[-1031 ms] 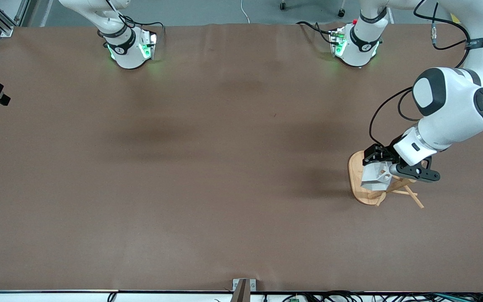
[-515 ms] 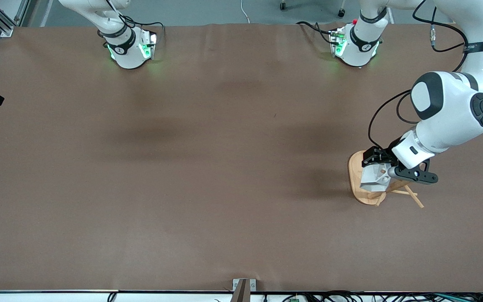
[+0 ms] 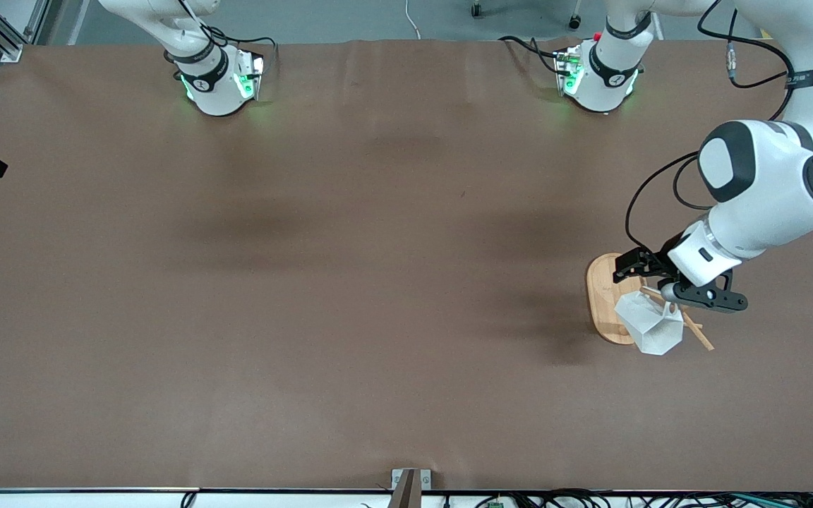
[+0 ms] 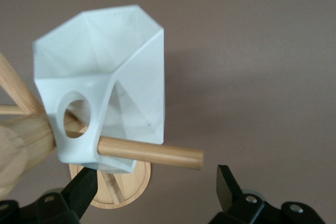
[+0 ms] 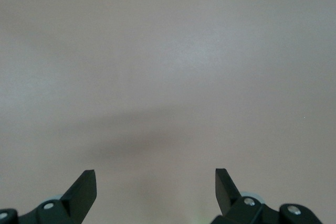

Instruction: Hang cup on rack

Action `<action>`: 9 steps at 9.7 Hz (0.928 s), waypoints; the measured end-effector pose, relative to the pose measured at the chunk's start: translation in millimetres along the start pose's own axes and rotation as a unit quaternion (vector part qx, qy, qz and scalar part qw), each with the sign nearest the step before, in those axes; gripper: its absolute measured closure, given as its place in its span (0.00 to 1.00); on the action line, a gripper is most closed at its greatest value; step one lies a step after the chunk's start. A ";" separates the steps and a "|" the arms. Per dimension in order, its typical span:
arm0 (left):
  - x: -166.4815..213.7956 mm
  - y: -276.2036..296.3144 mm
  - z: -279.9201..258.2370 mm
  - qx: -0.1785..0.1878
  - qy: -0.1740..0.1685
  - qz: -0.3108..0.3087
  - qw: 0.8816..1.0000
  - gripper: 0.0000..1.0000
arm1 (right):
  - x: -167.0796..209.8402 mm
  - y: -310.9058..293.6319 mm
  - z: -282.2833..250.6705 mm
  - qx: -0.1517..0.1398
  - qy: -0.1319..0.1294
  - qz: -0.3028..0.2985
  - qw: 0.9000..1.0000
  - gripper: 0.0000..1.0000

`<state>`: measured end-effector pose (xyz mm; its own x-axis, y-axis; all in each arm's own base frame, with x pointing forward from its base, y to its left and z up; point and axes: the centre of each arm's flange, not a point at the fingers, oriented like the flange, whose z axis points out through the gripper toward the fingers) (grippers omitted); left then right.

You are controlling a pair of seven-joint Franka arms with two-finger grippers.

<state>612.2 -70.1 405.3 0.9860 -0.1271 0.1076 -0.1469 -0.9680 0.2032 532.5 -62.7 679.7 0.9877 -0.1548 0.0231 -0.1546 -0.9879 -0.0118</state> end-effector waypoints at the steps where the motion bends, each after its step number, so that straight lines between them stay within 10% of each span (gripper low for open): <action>1: -2.9 -1.6 -20.6 -0.005 -0.007 -0.008 1.000 0.00 | 0.0 0.2 0.0 0.000 0.000 0.000 1.000 0.00; 9: -55.4 4.5 -240.9 0.080 -0.002 0.084 0.993 0.00 | 0.1 2.3 0.1 0.000 0.000 0.002 1.000 0.00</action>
<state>538.0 -15.3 634.8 0.9490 -0.2905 0.1224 -0.2955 -0.9550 0.0251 532.3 -65.0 679.6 0.9870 -0.1591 0.0226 -0.1588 -0.9872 -0.0118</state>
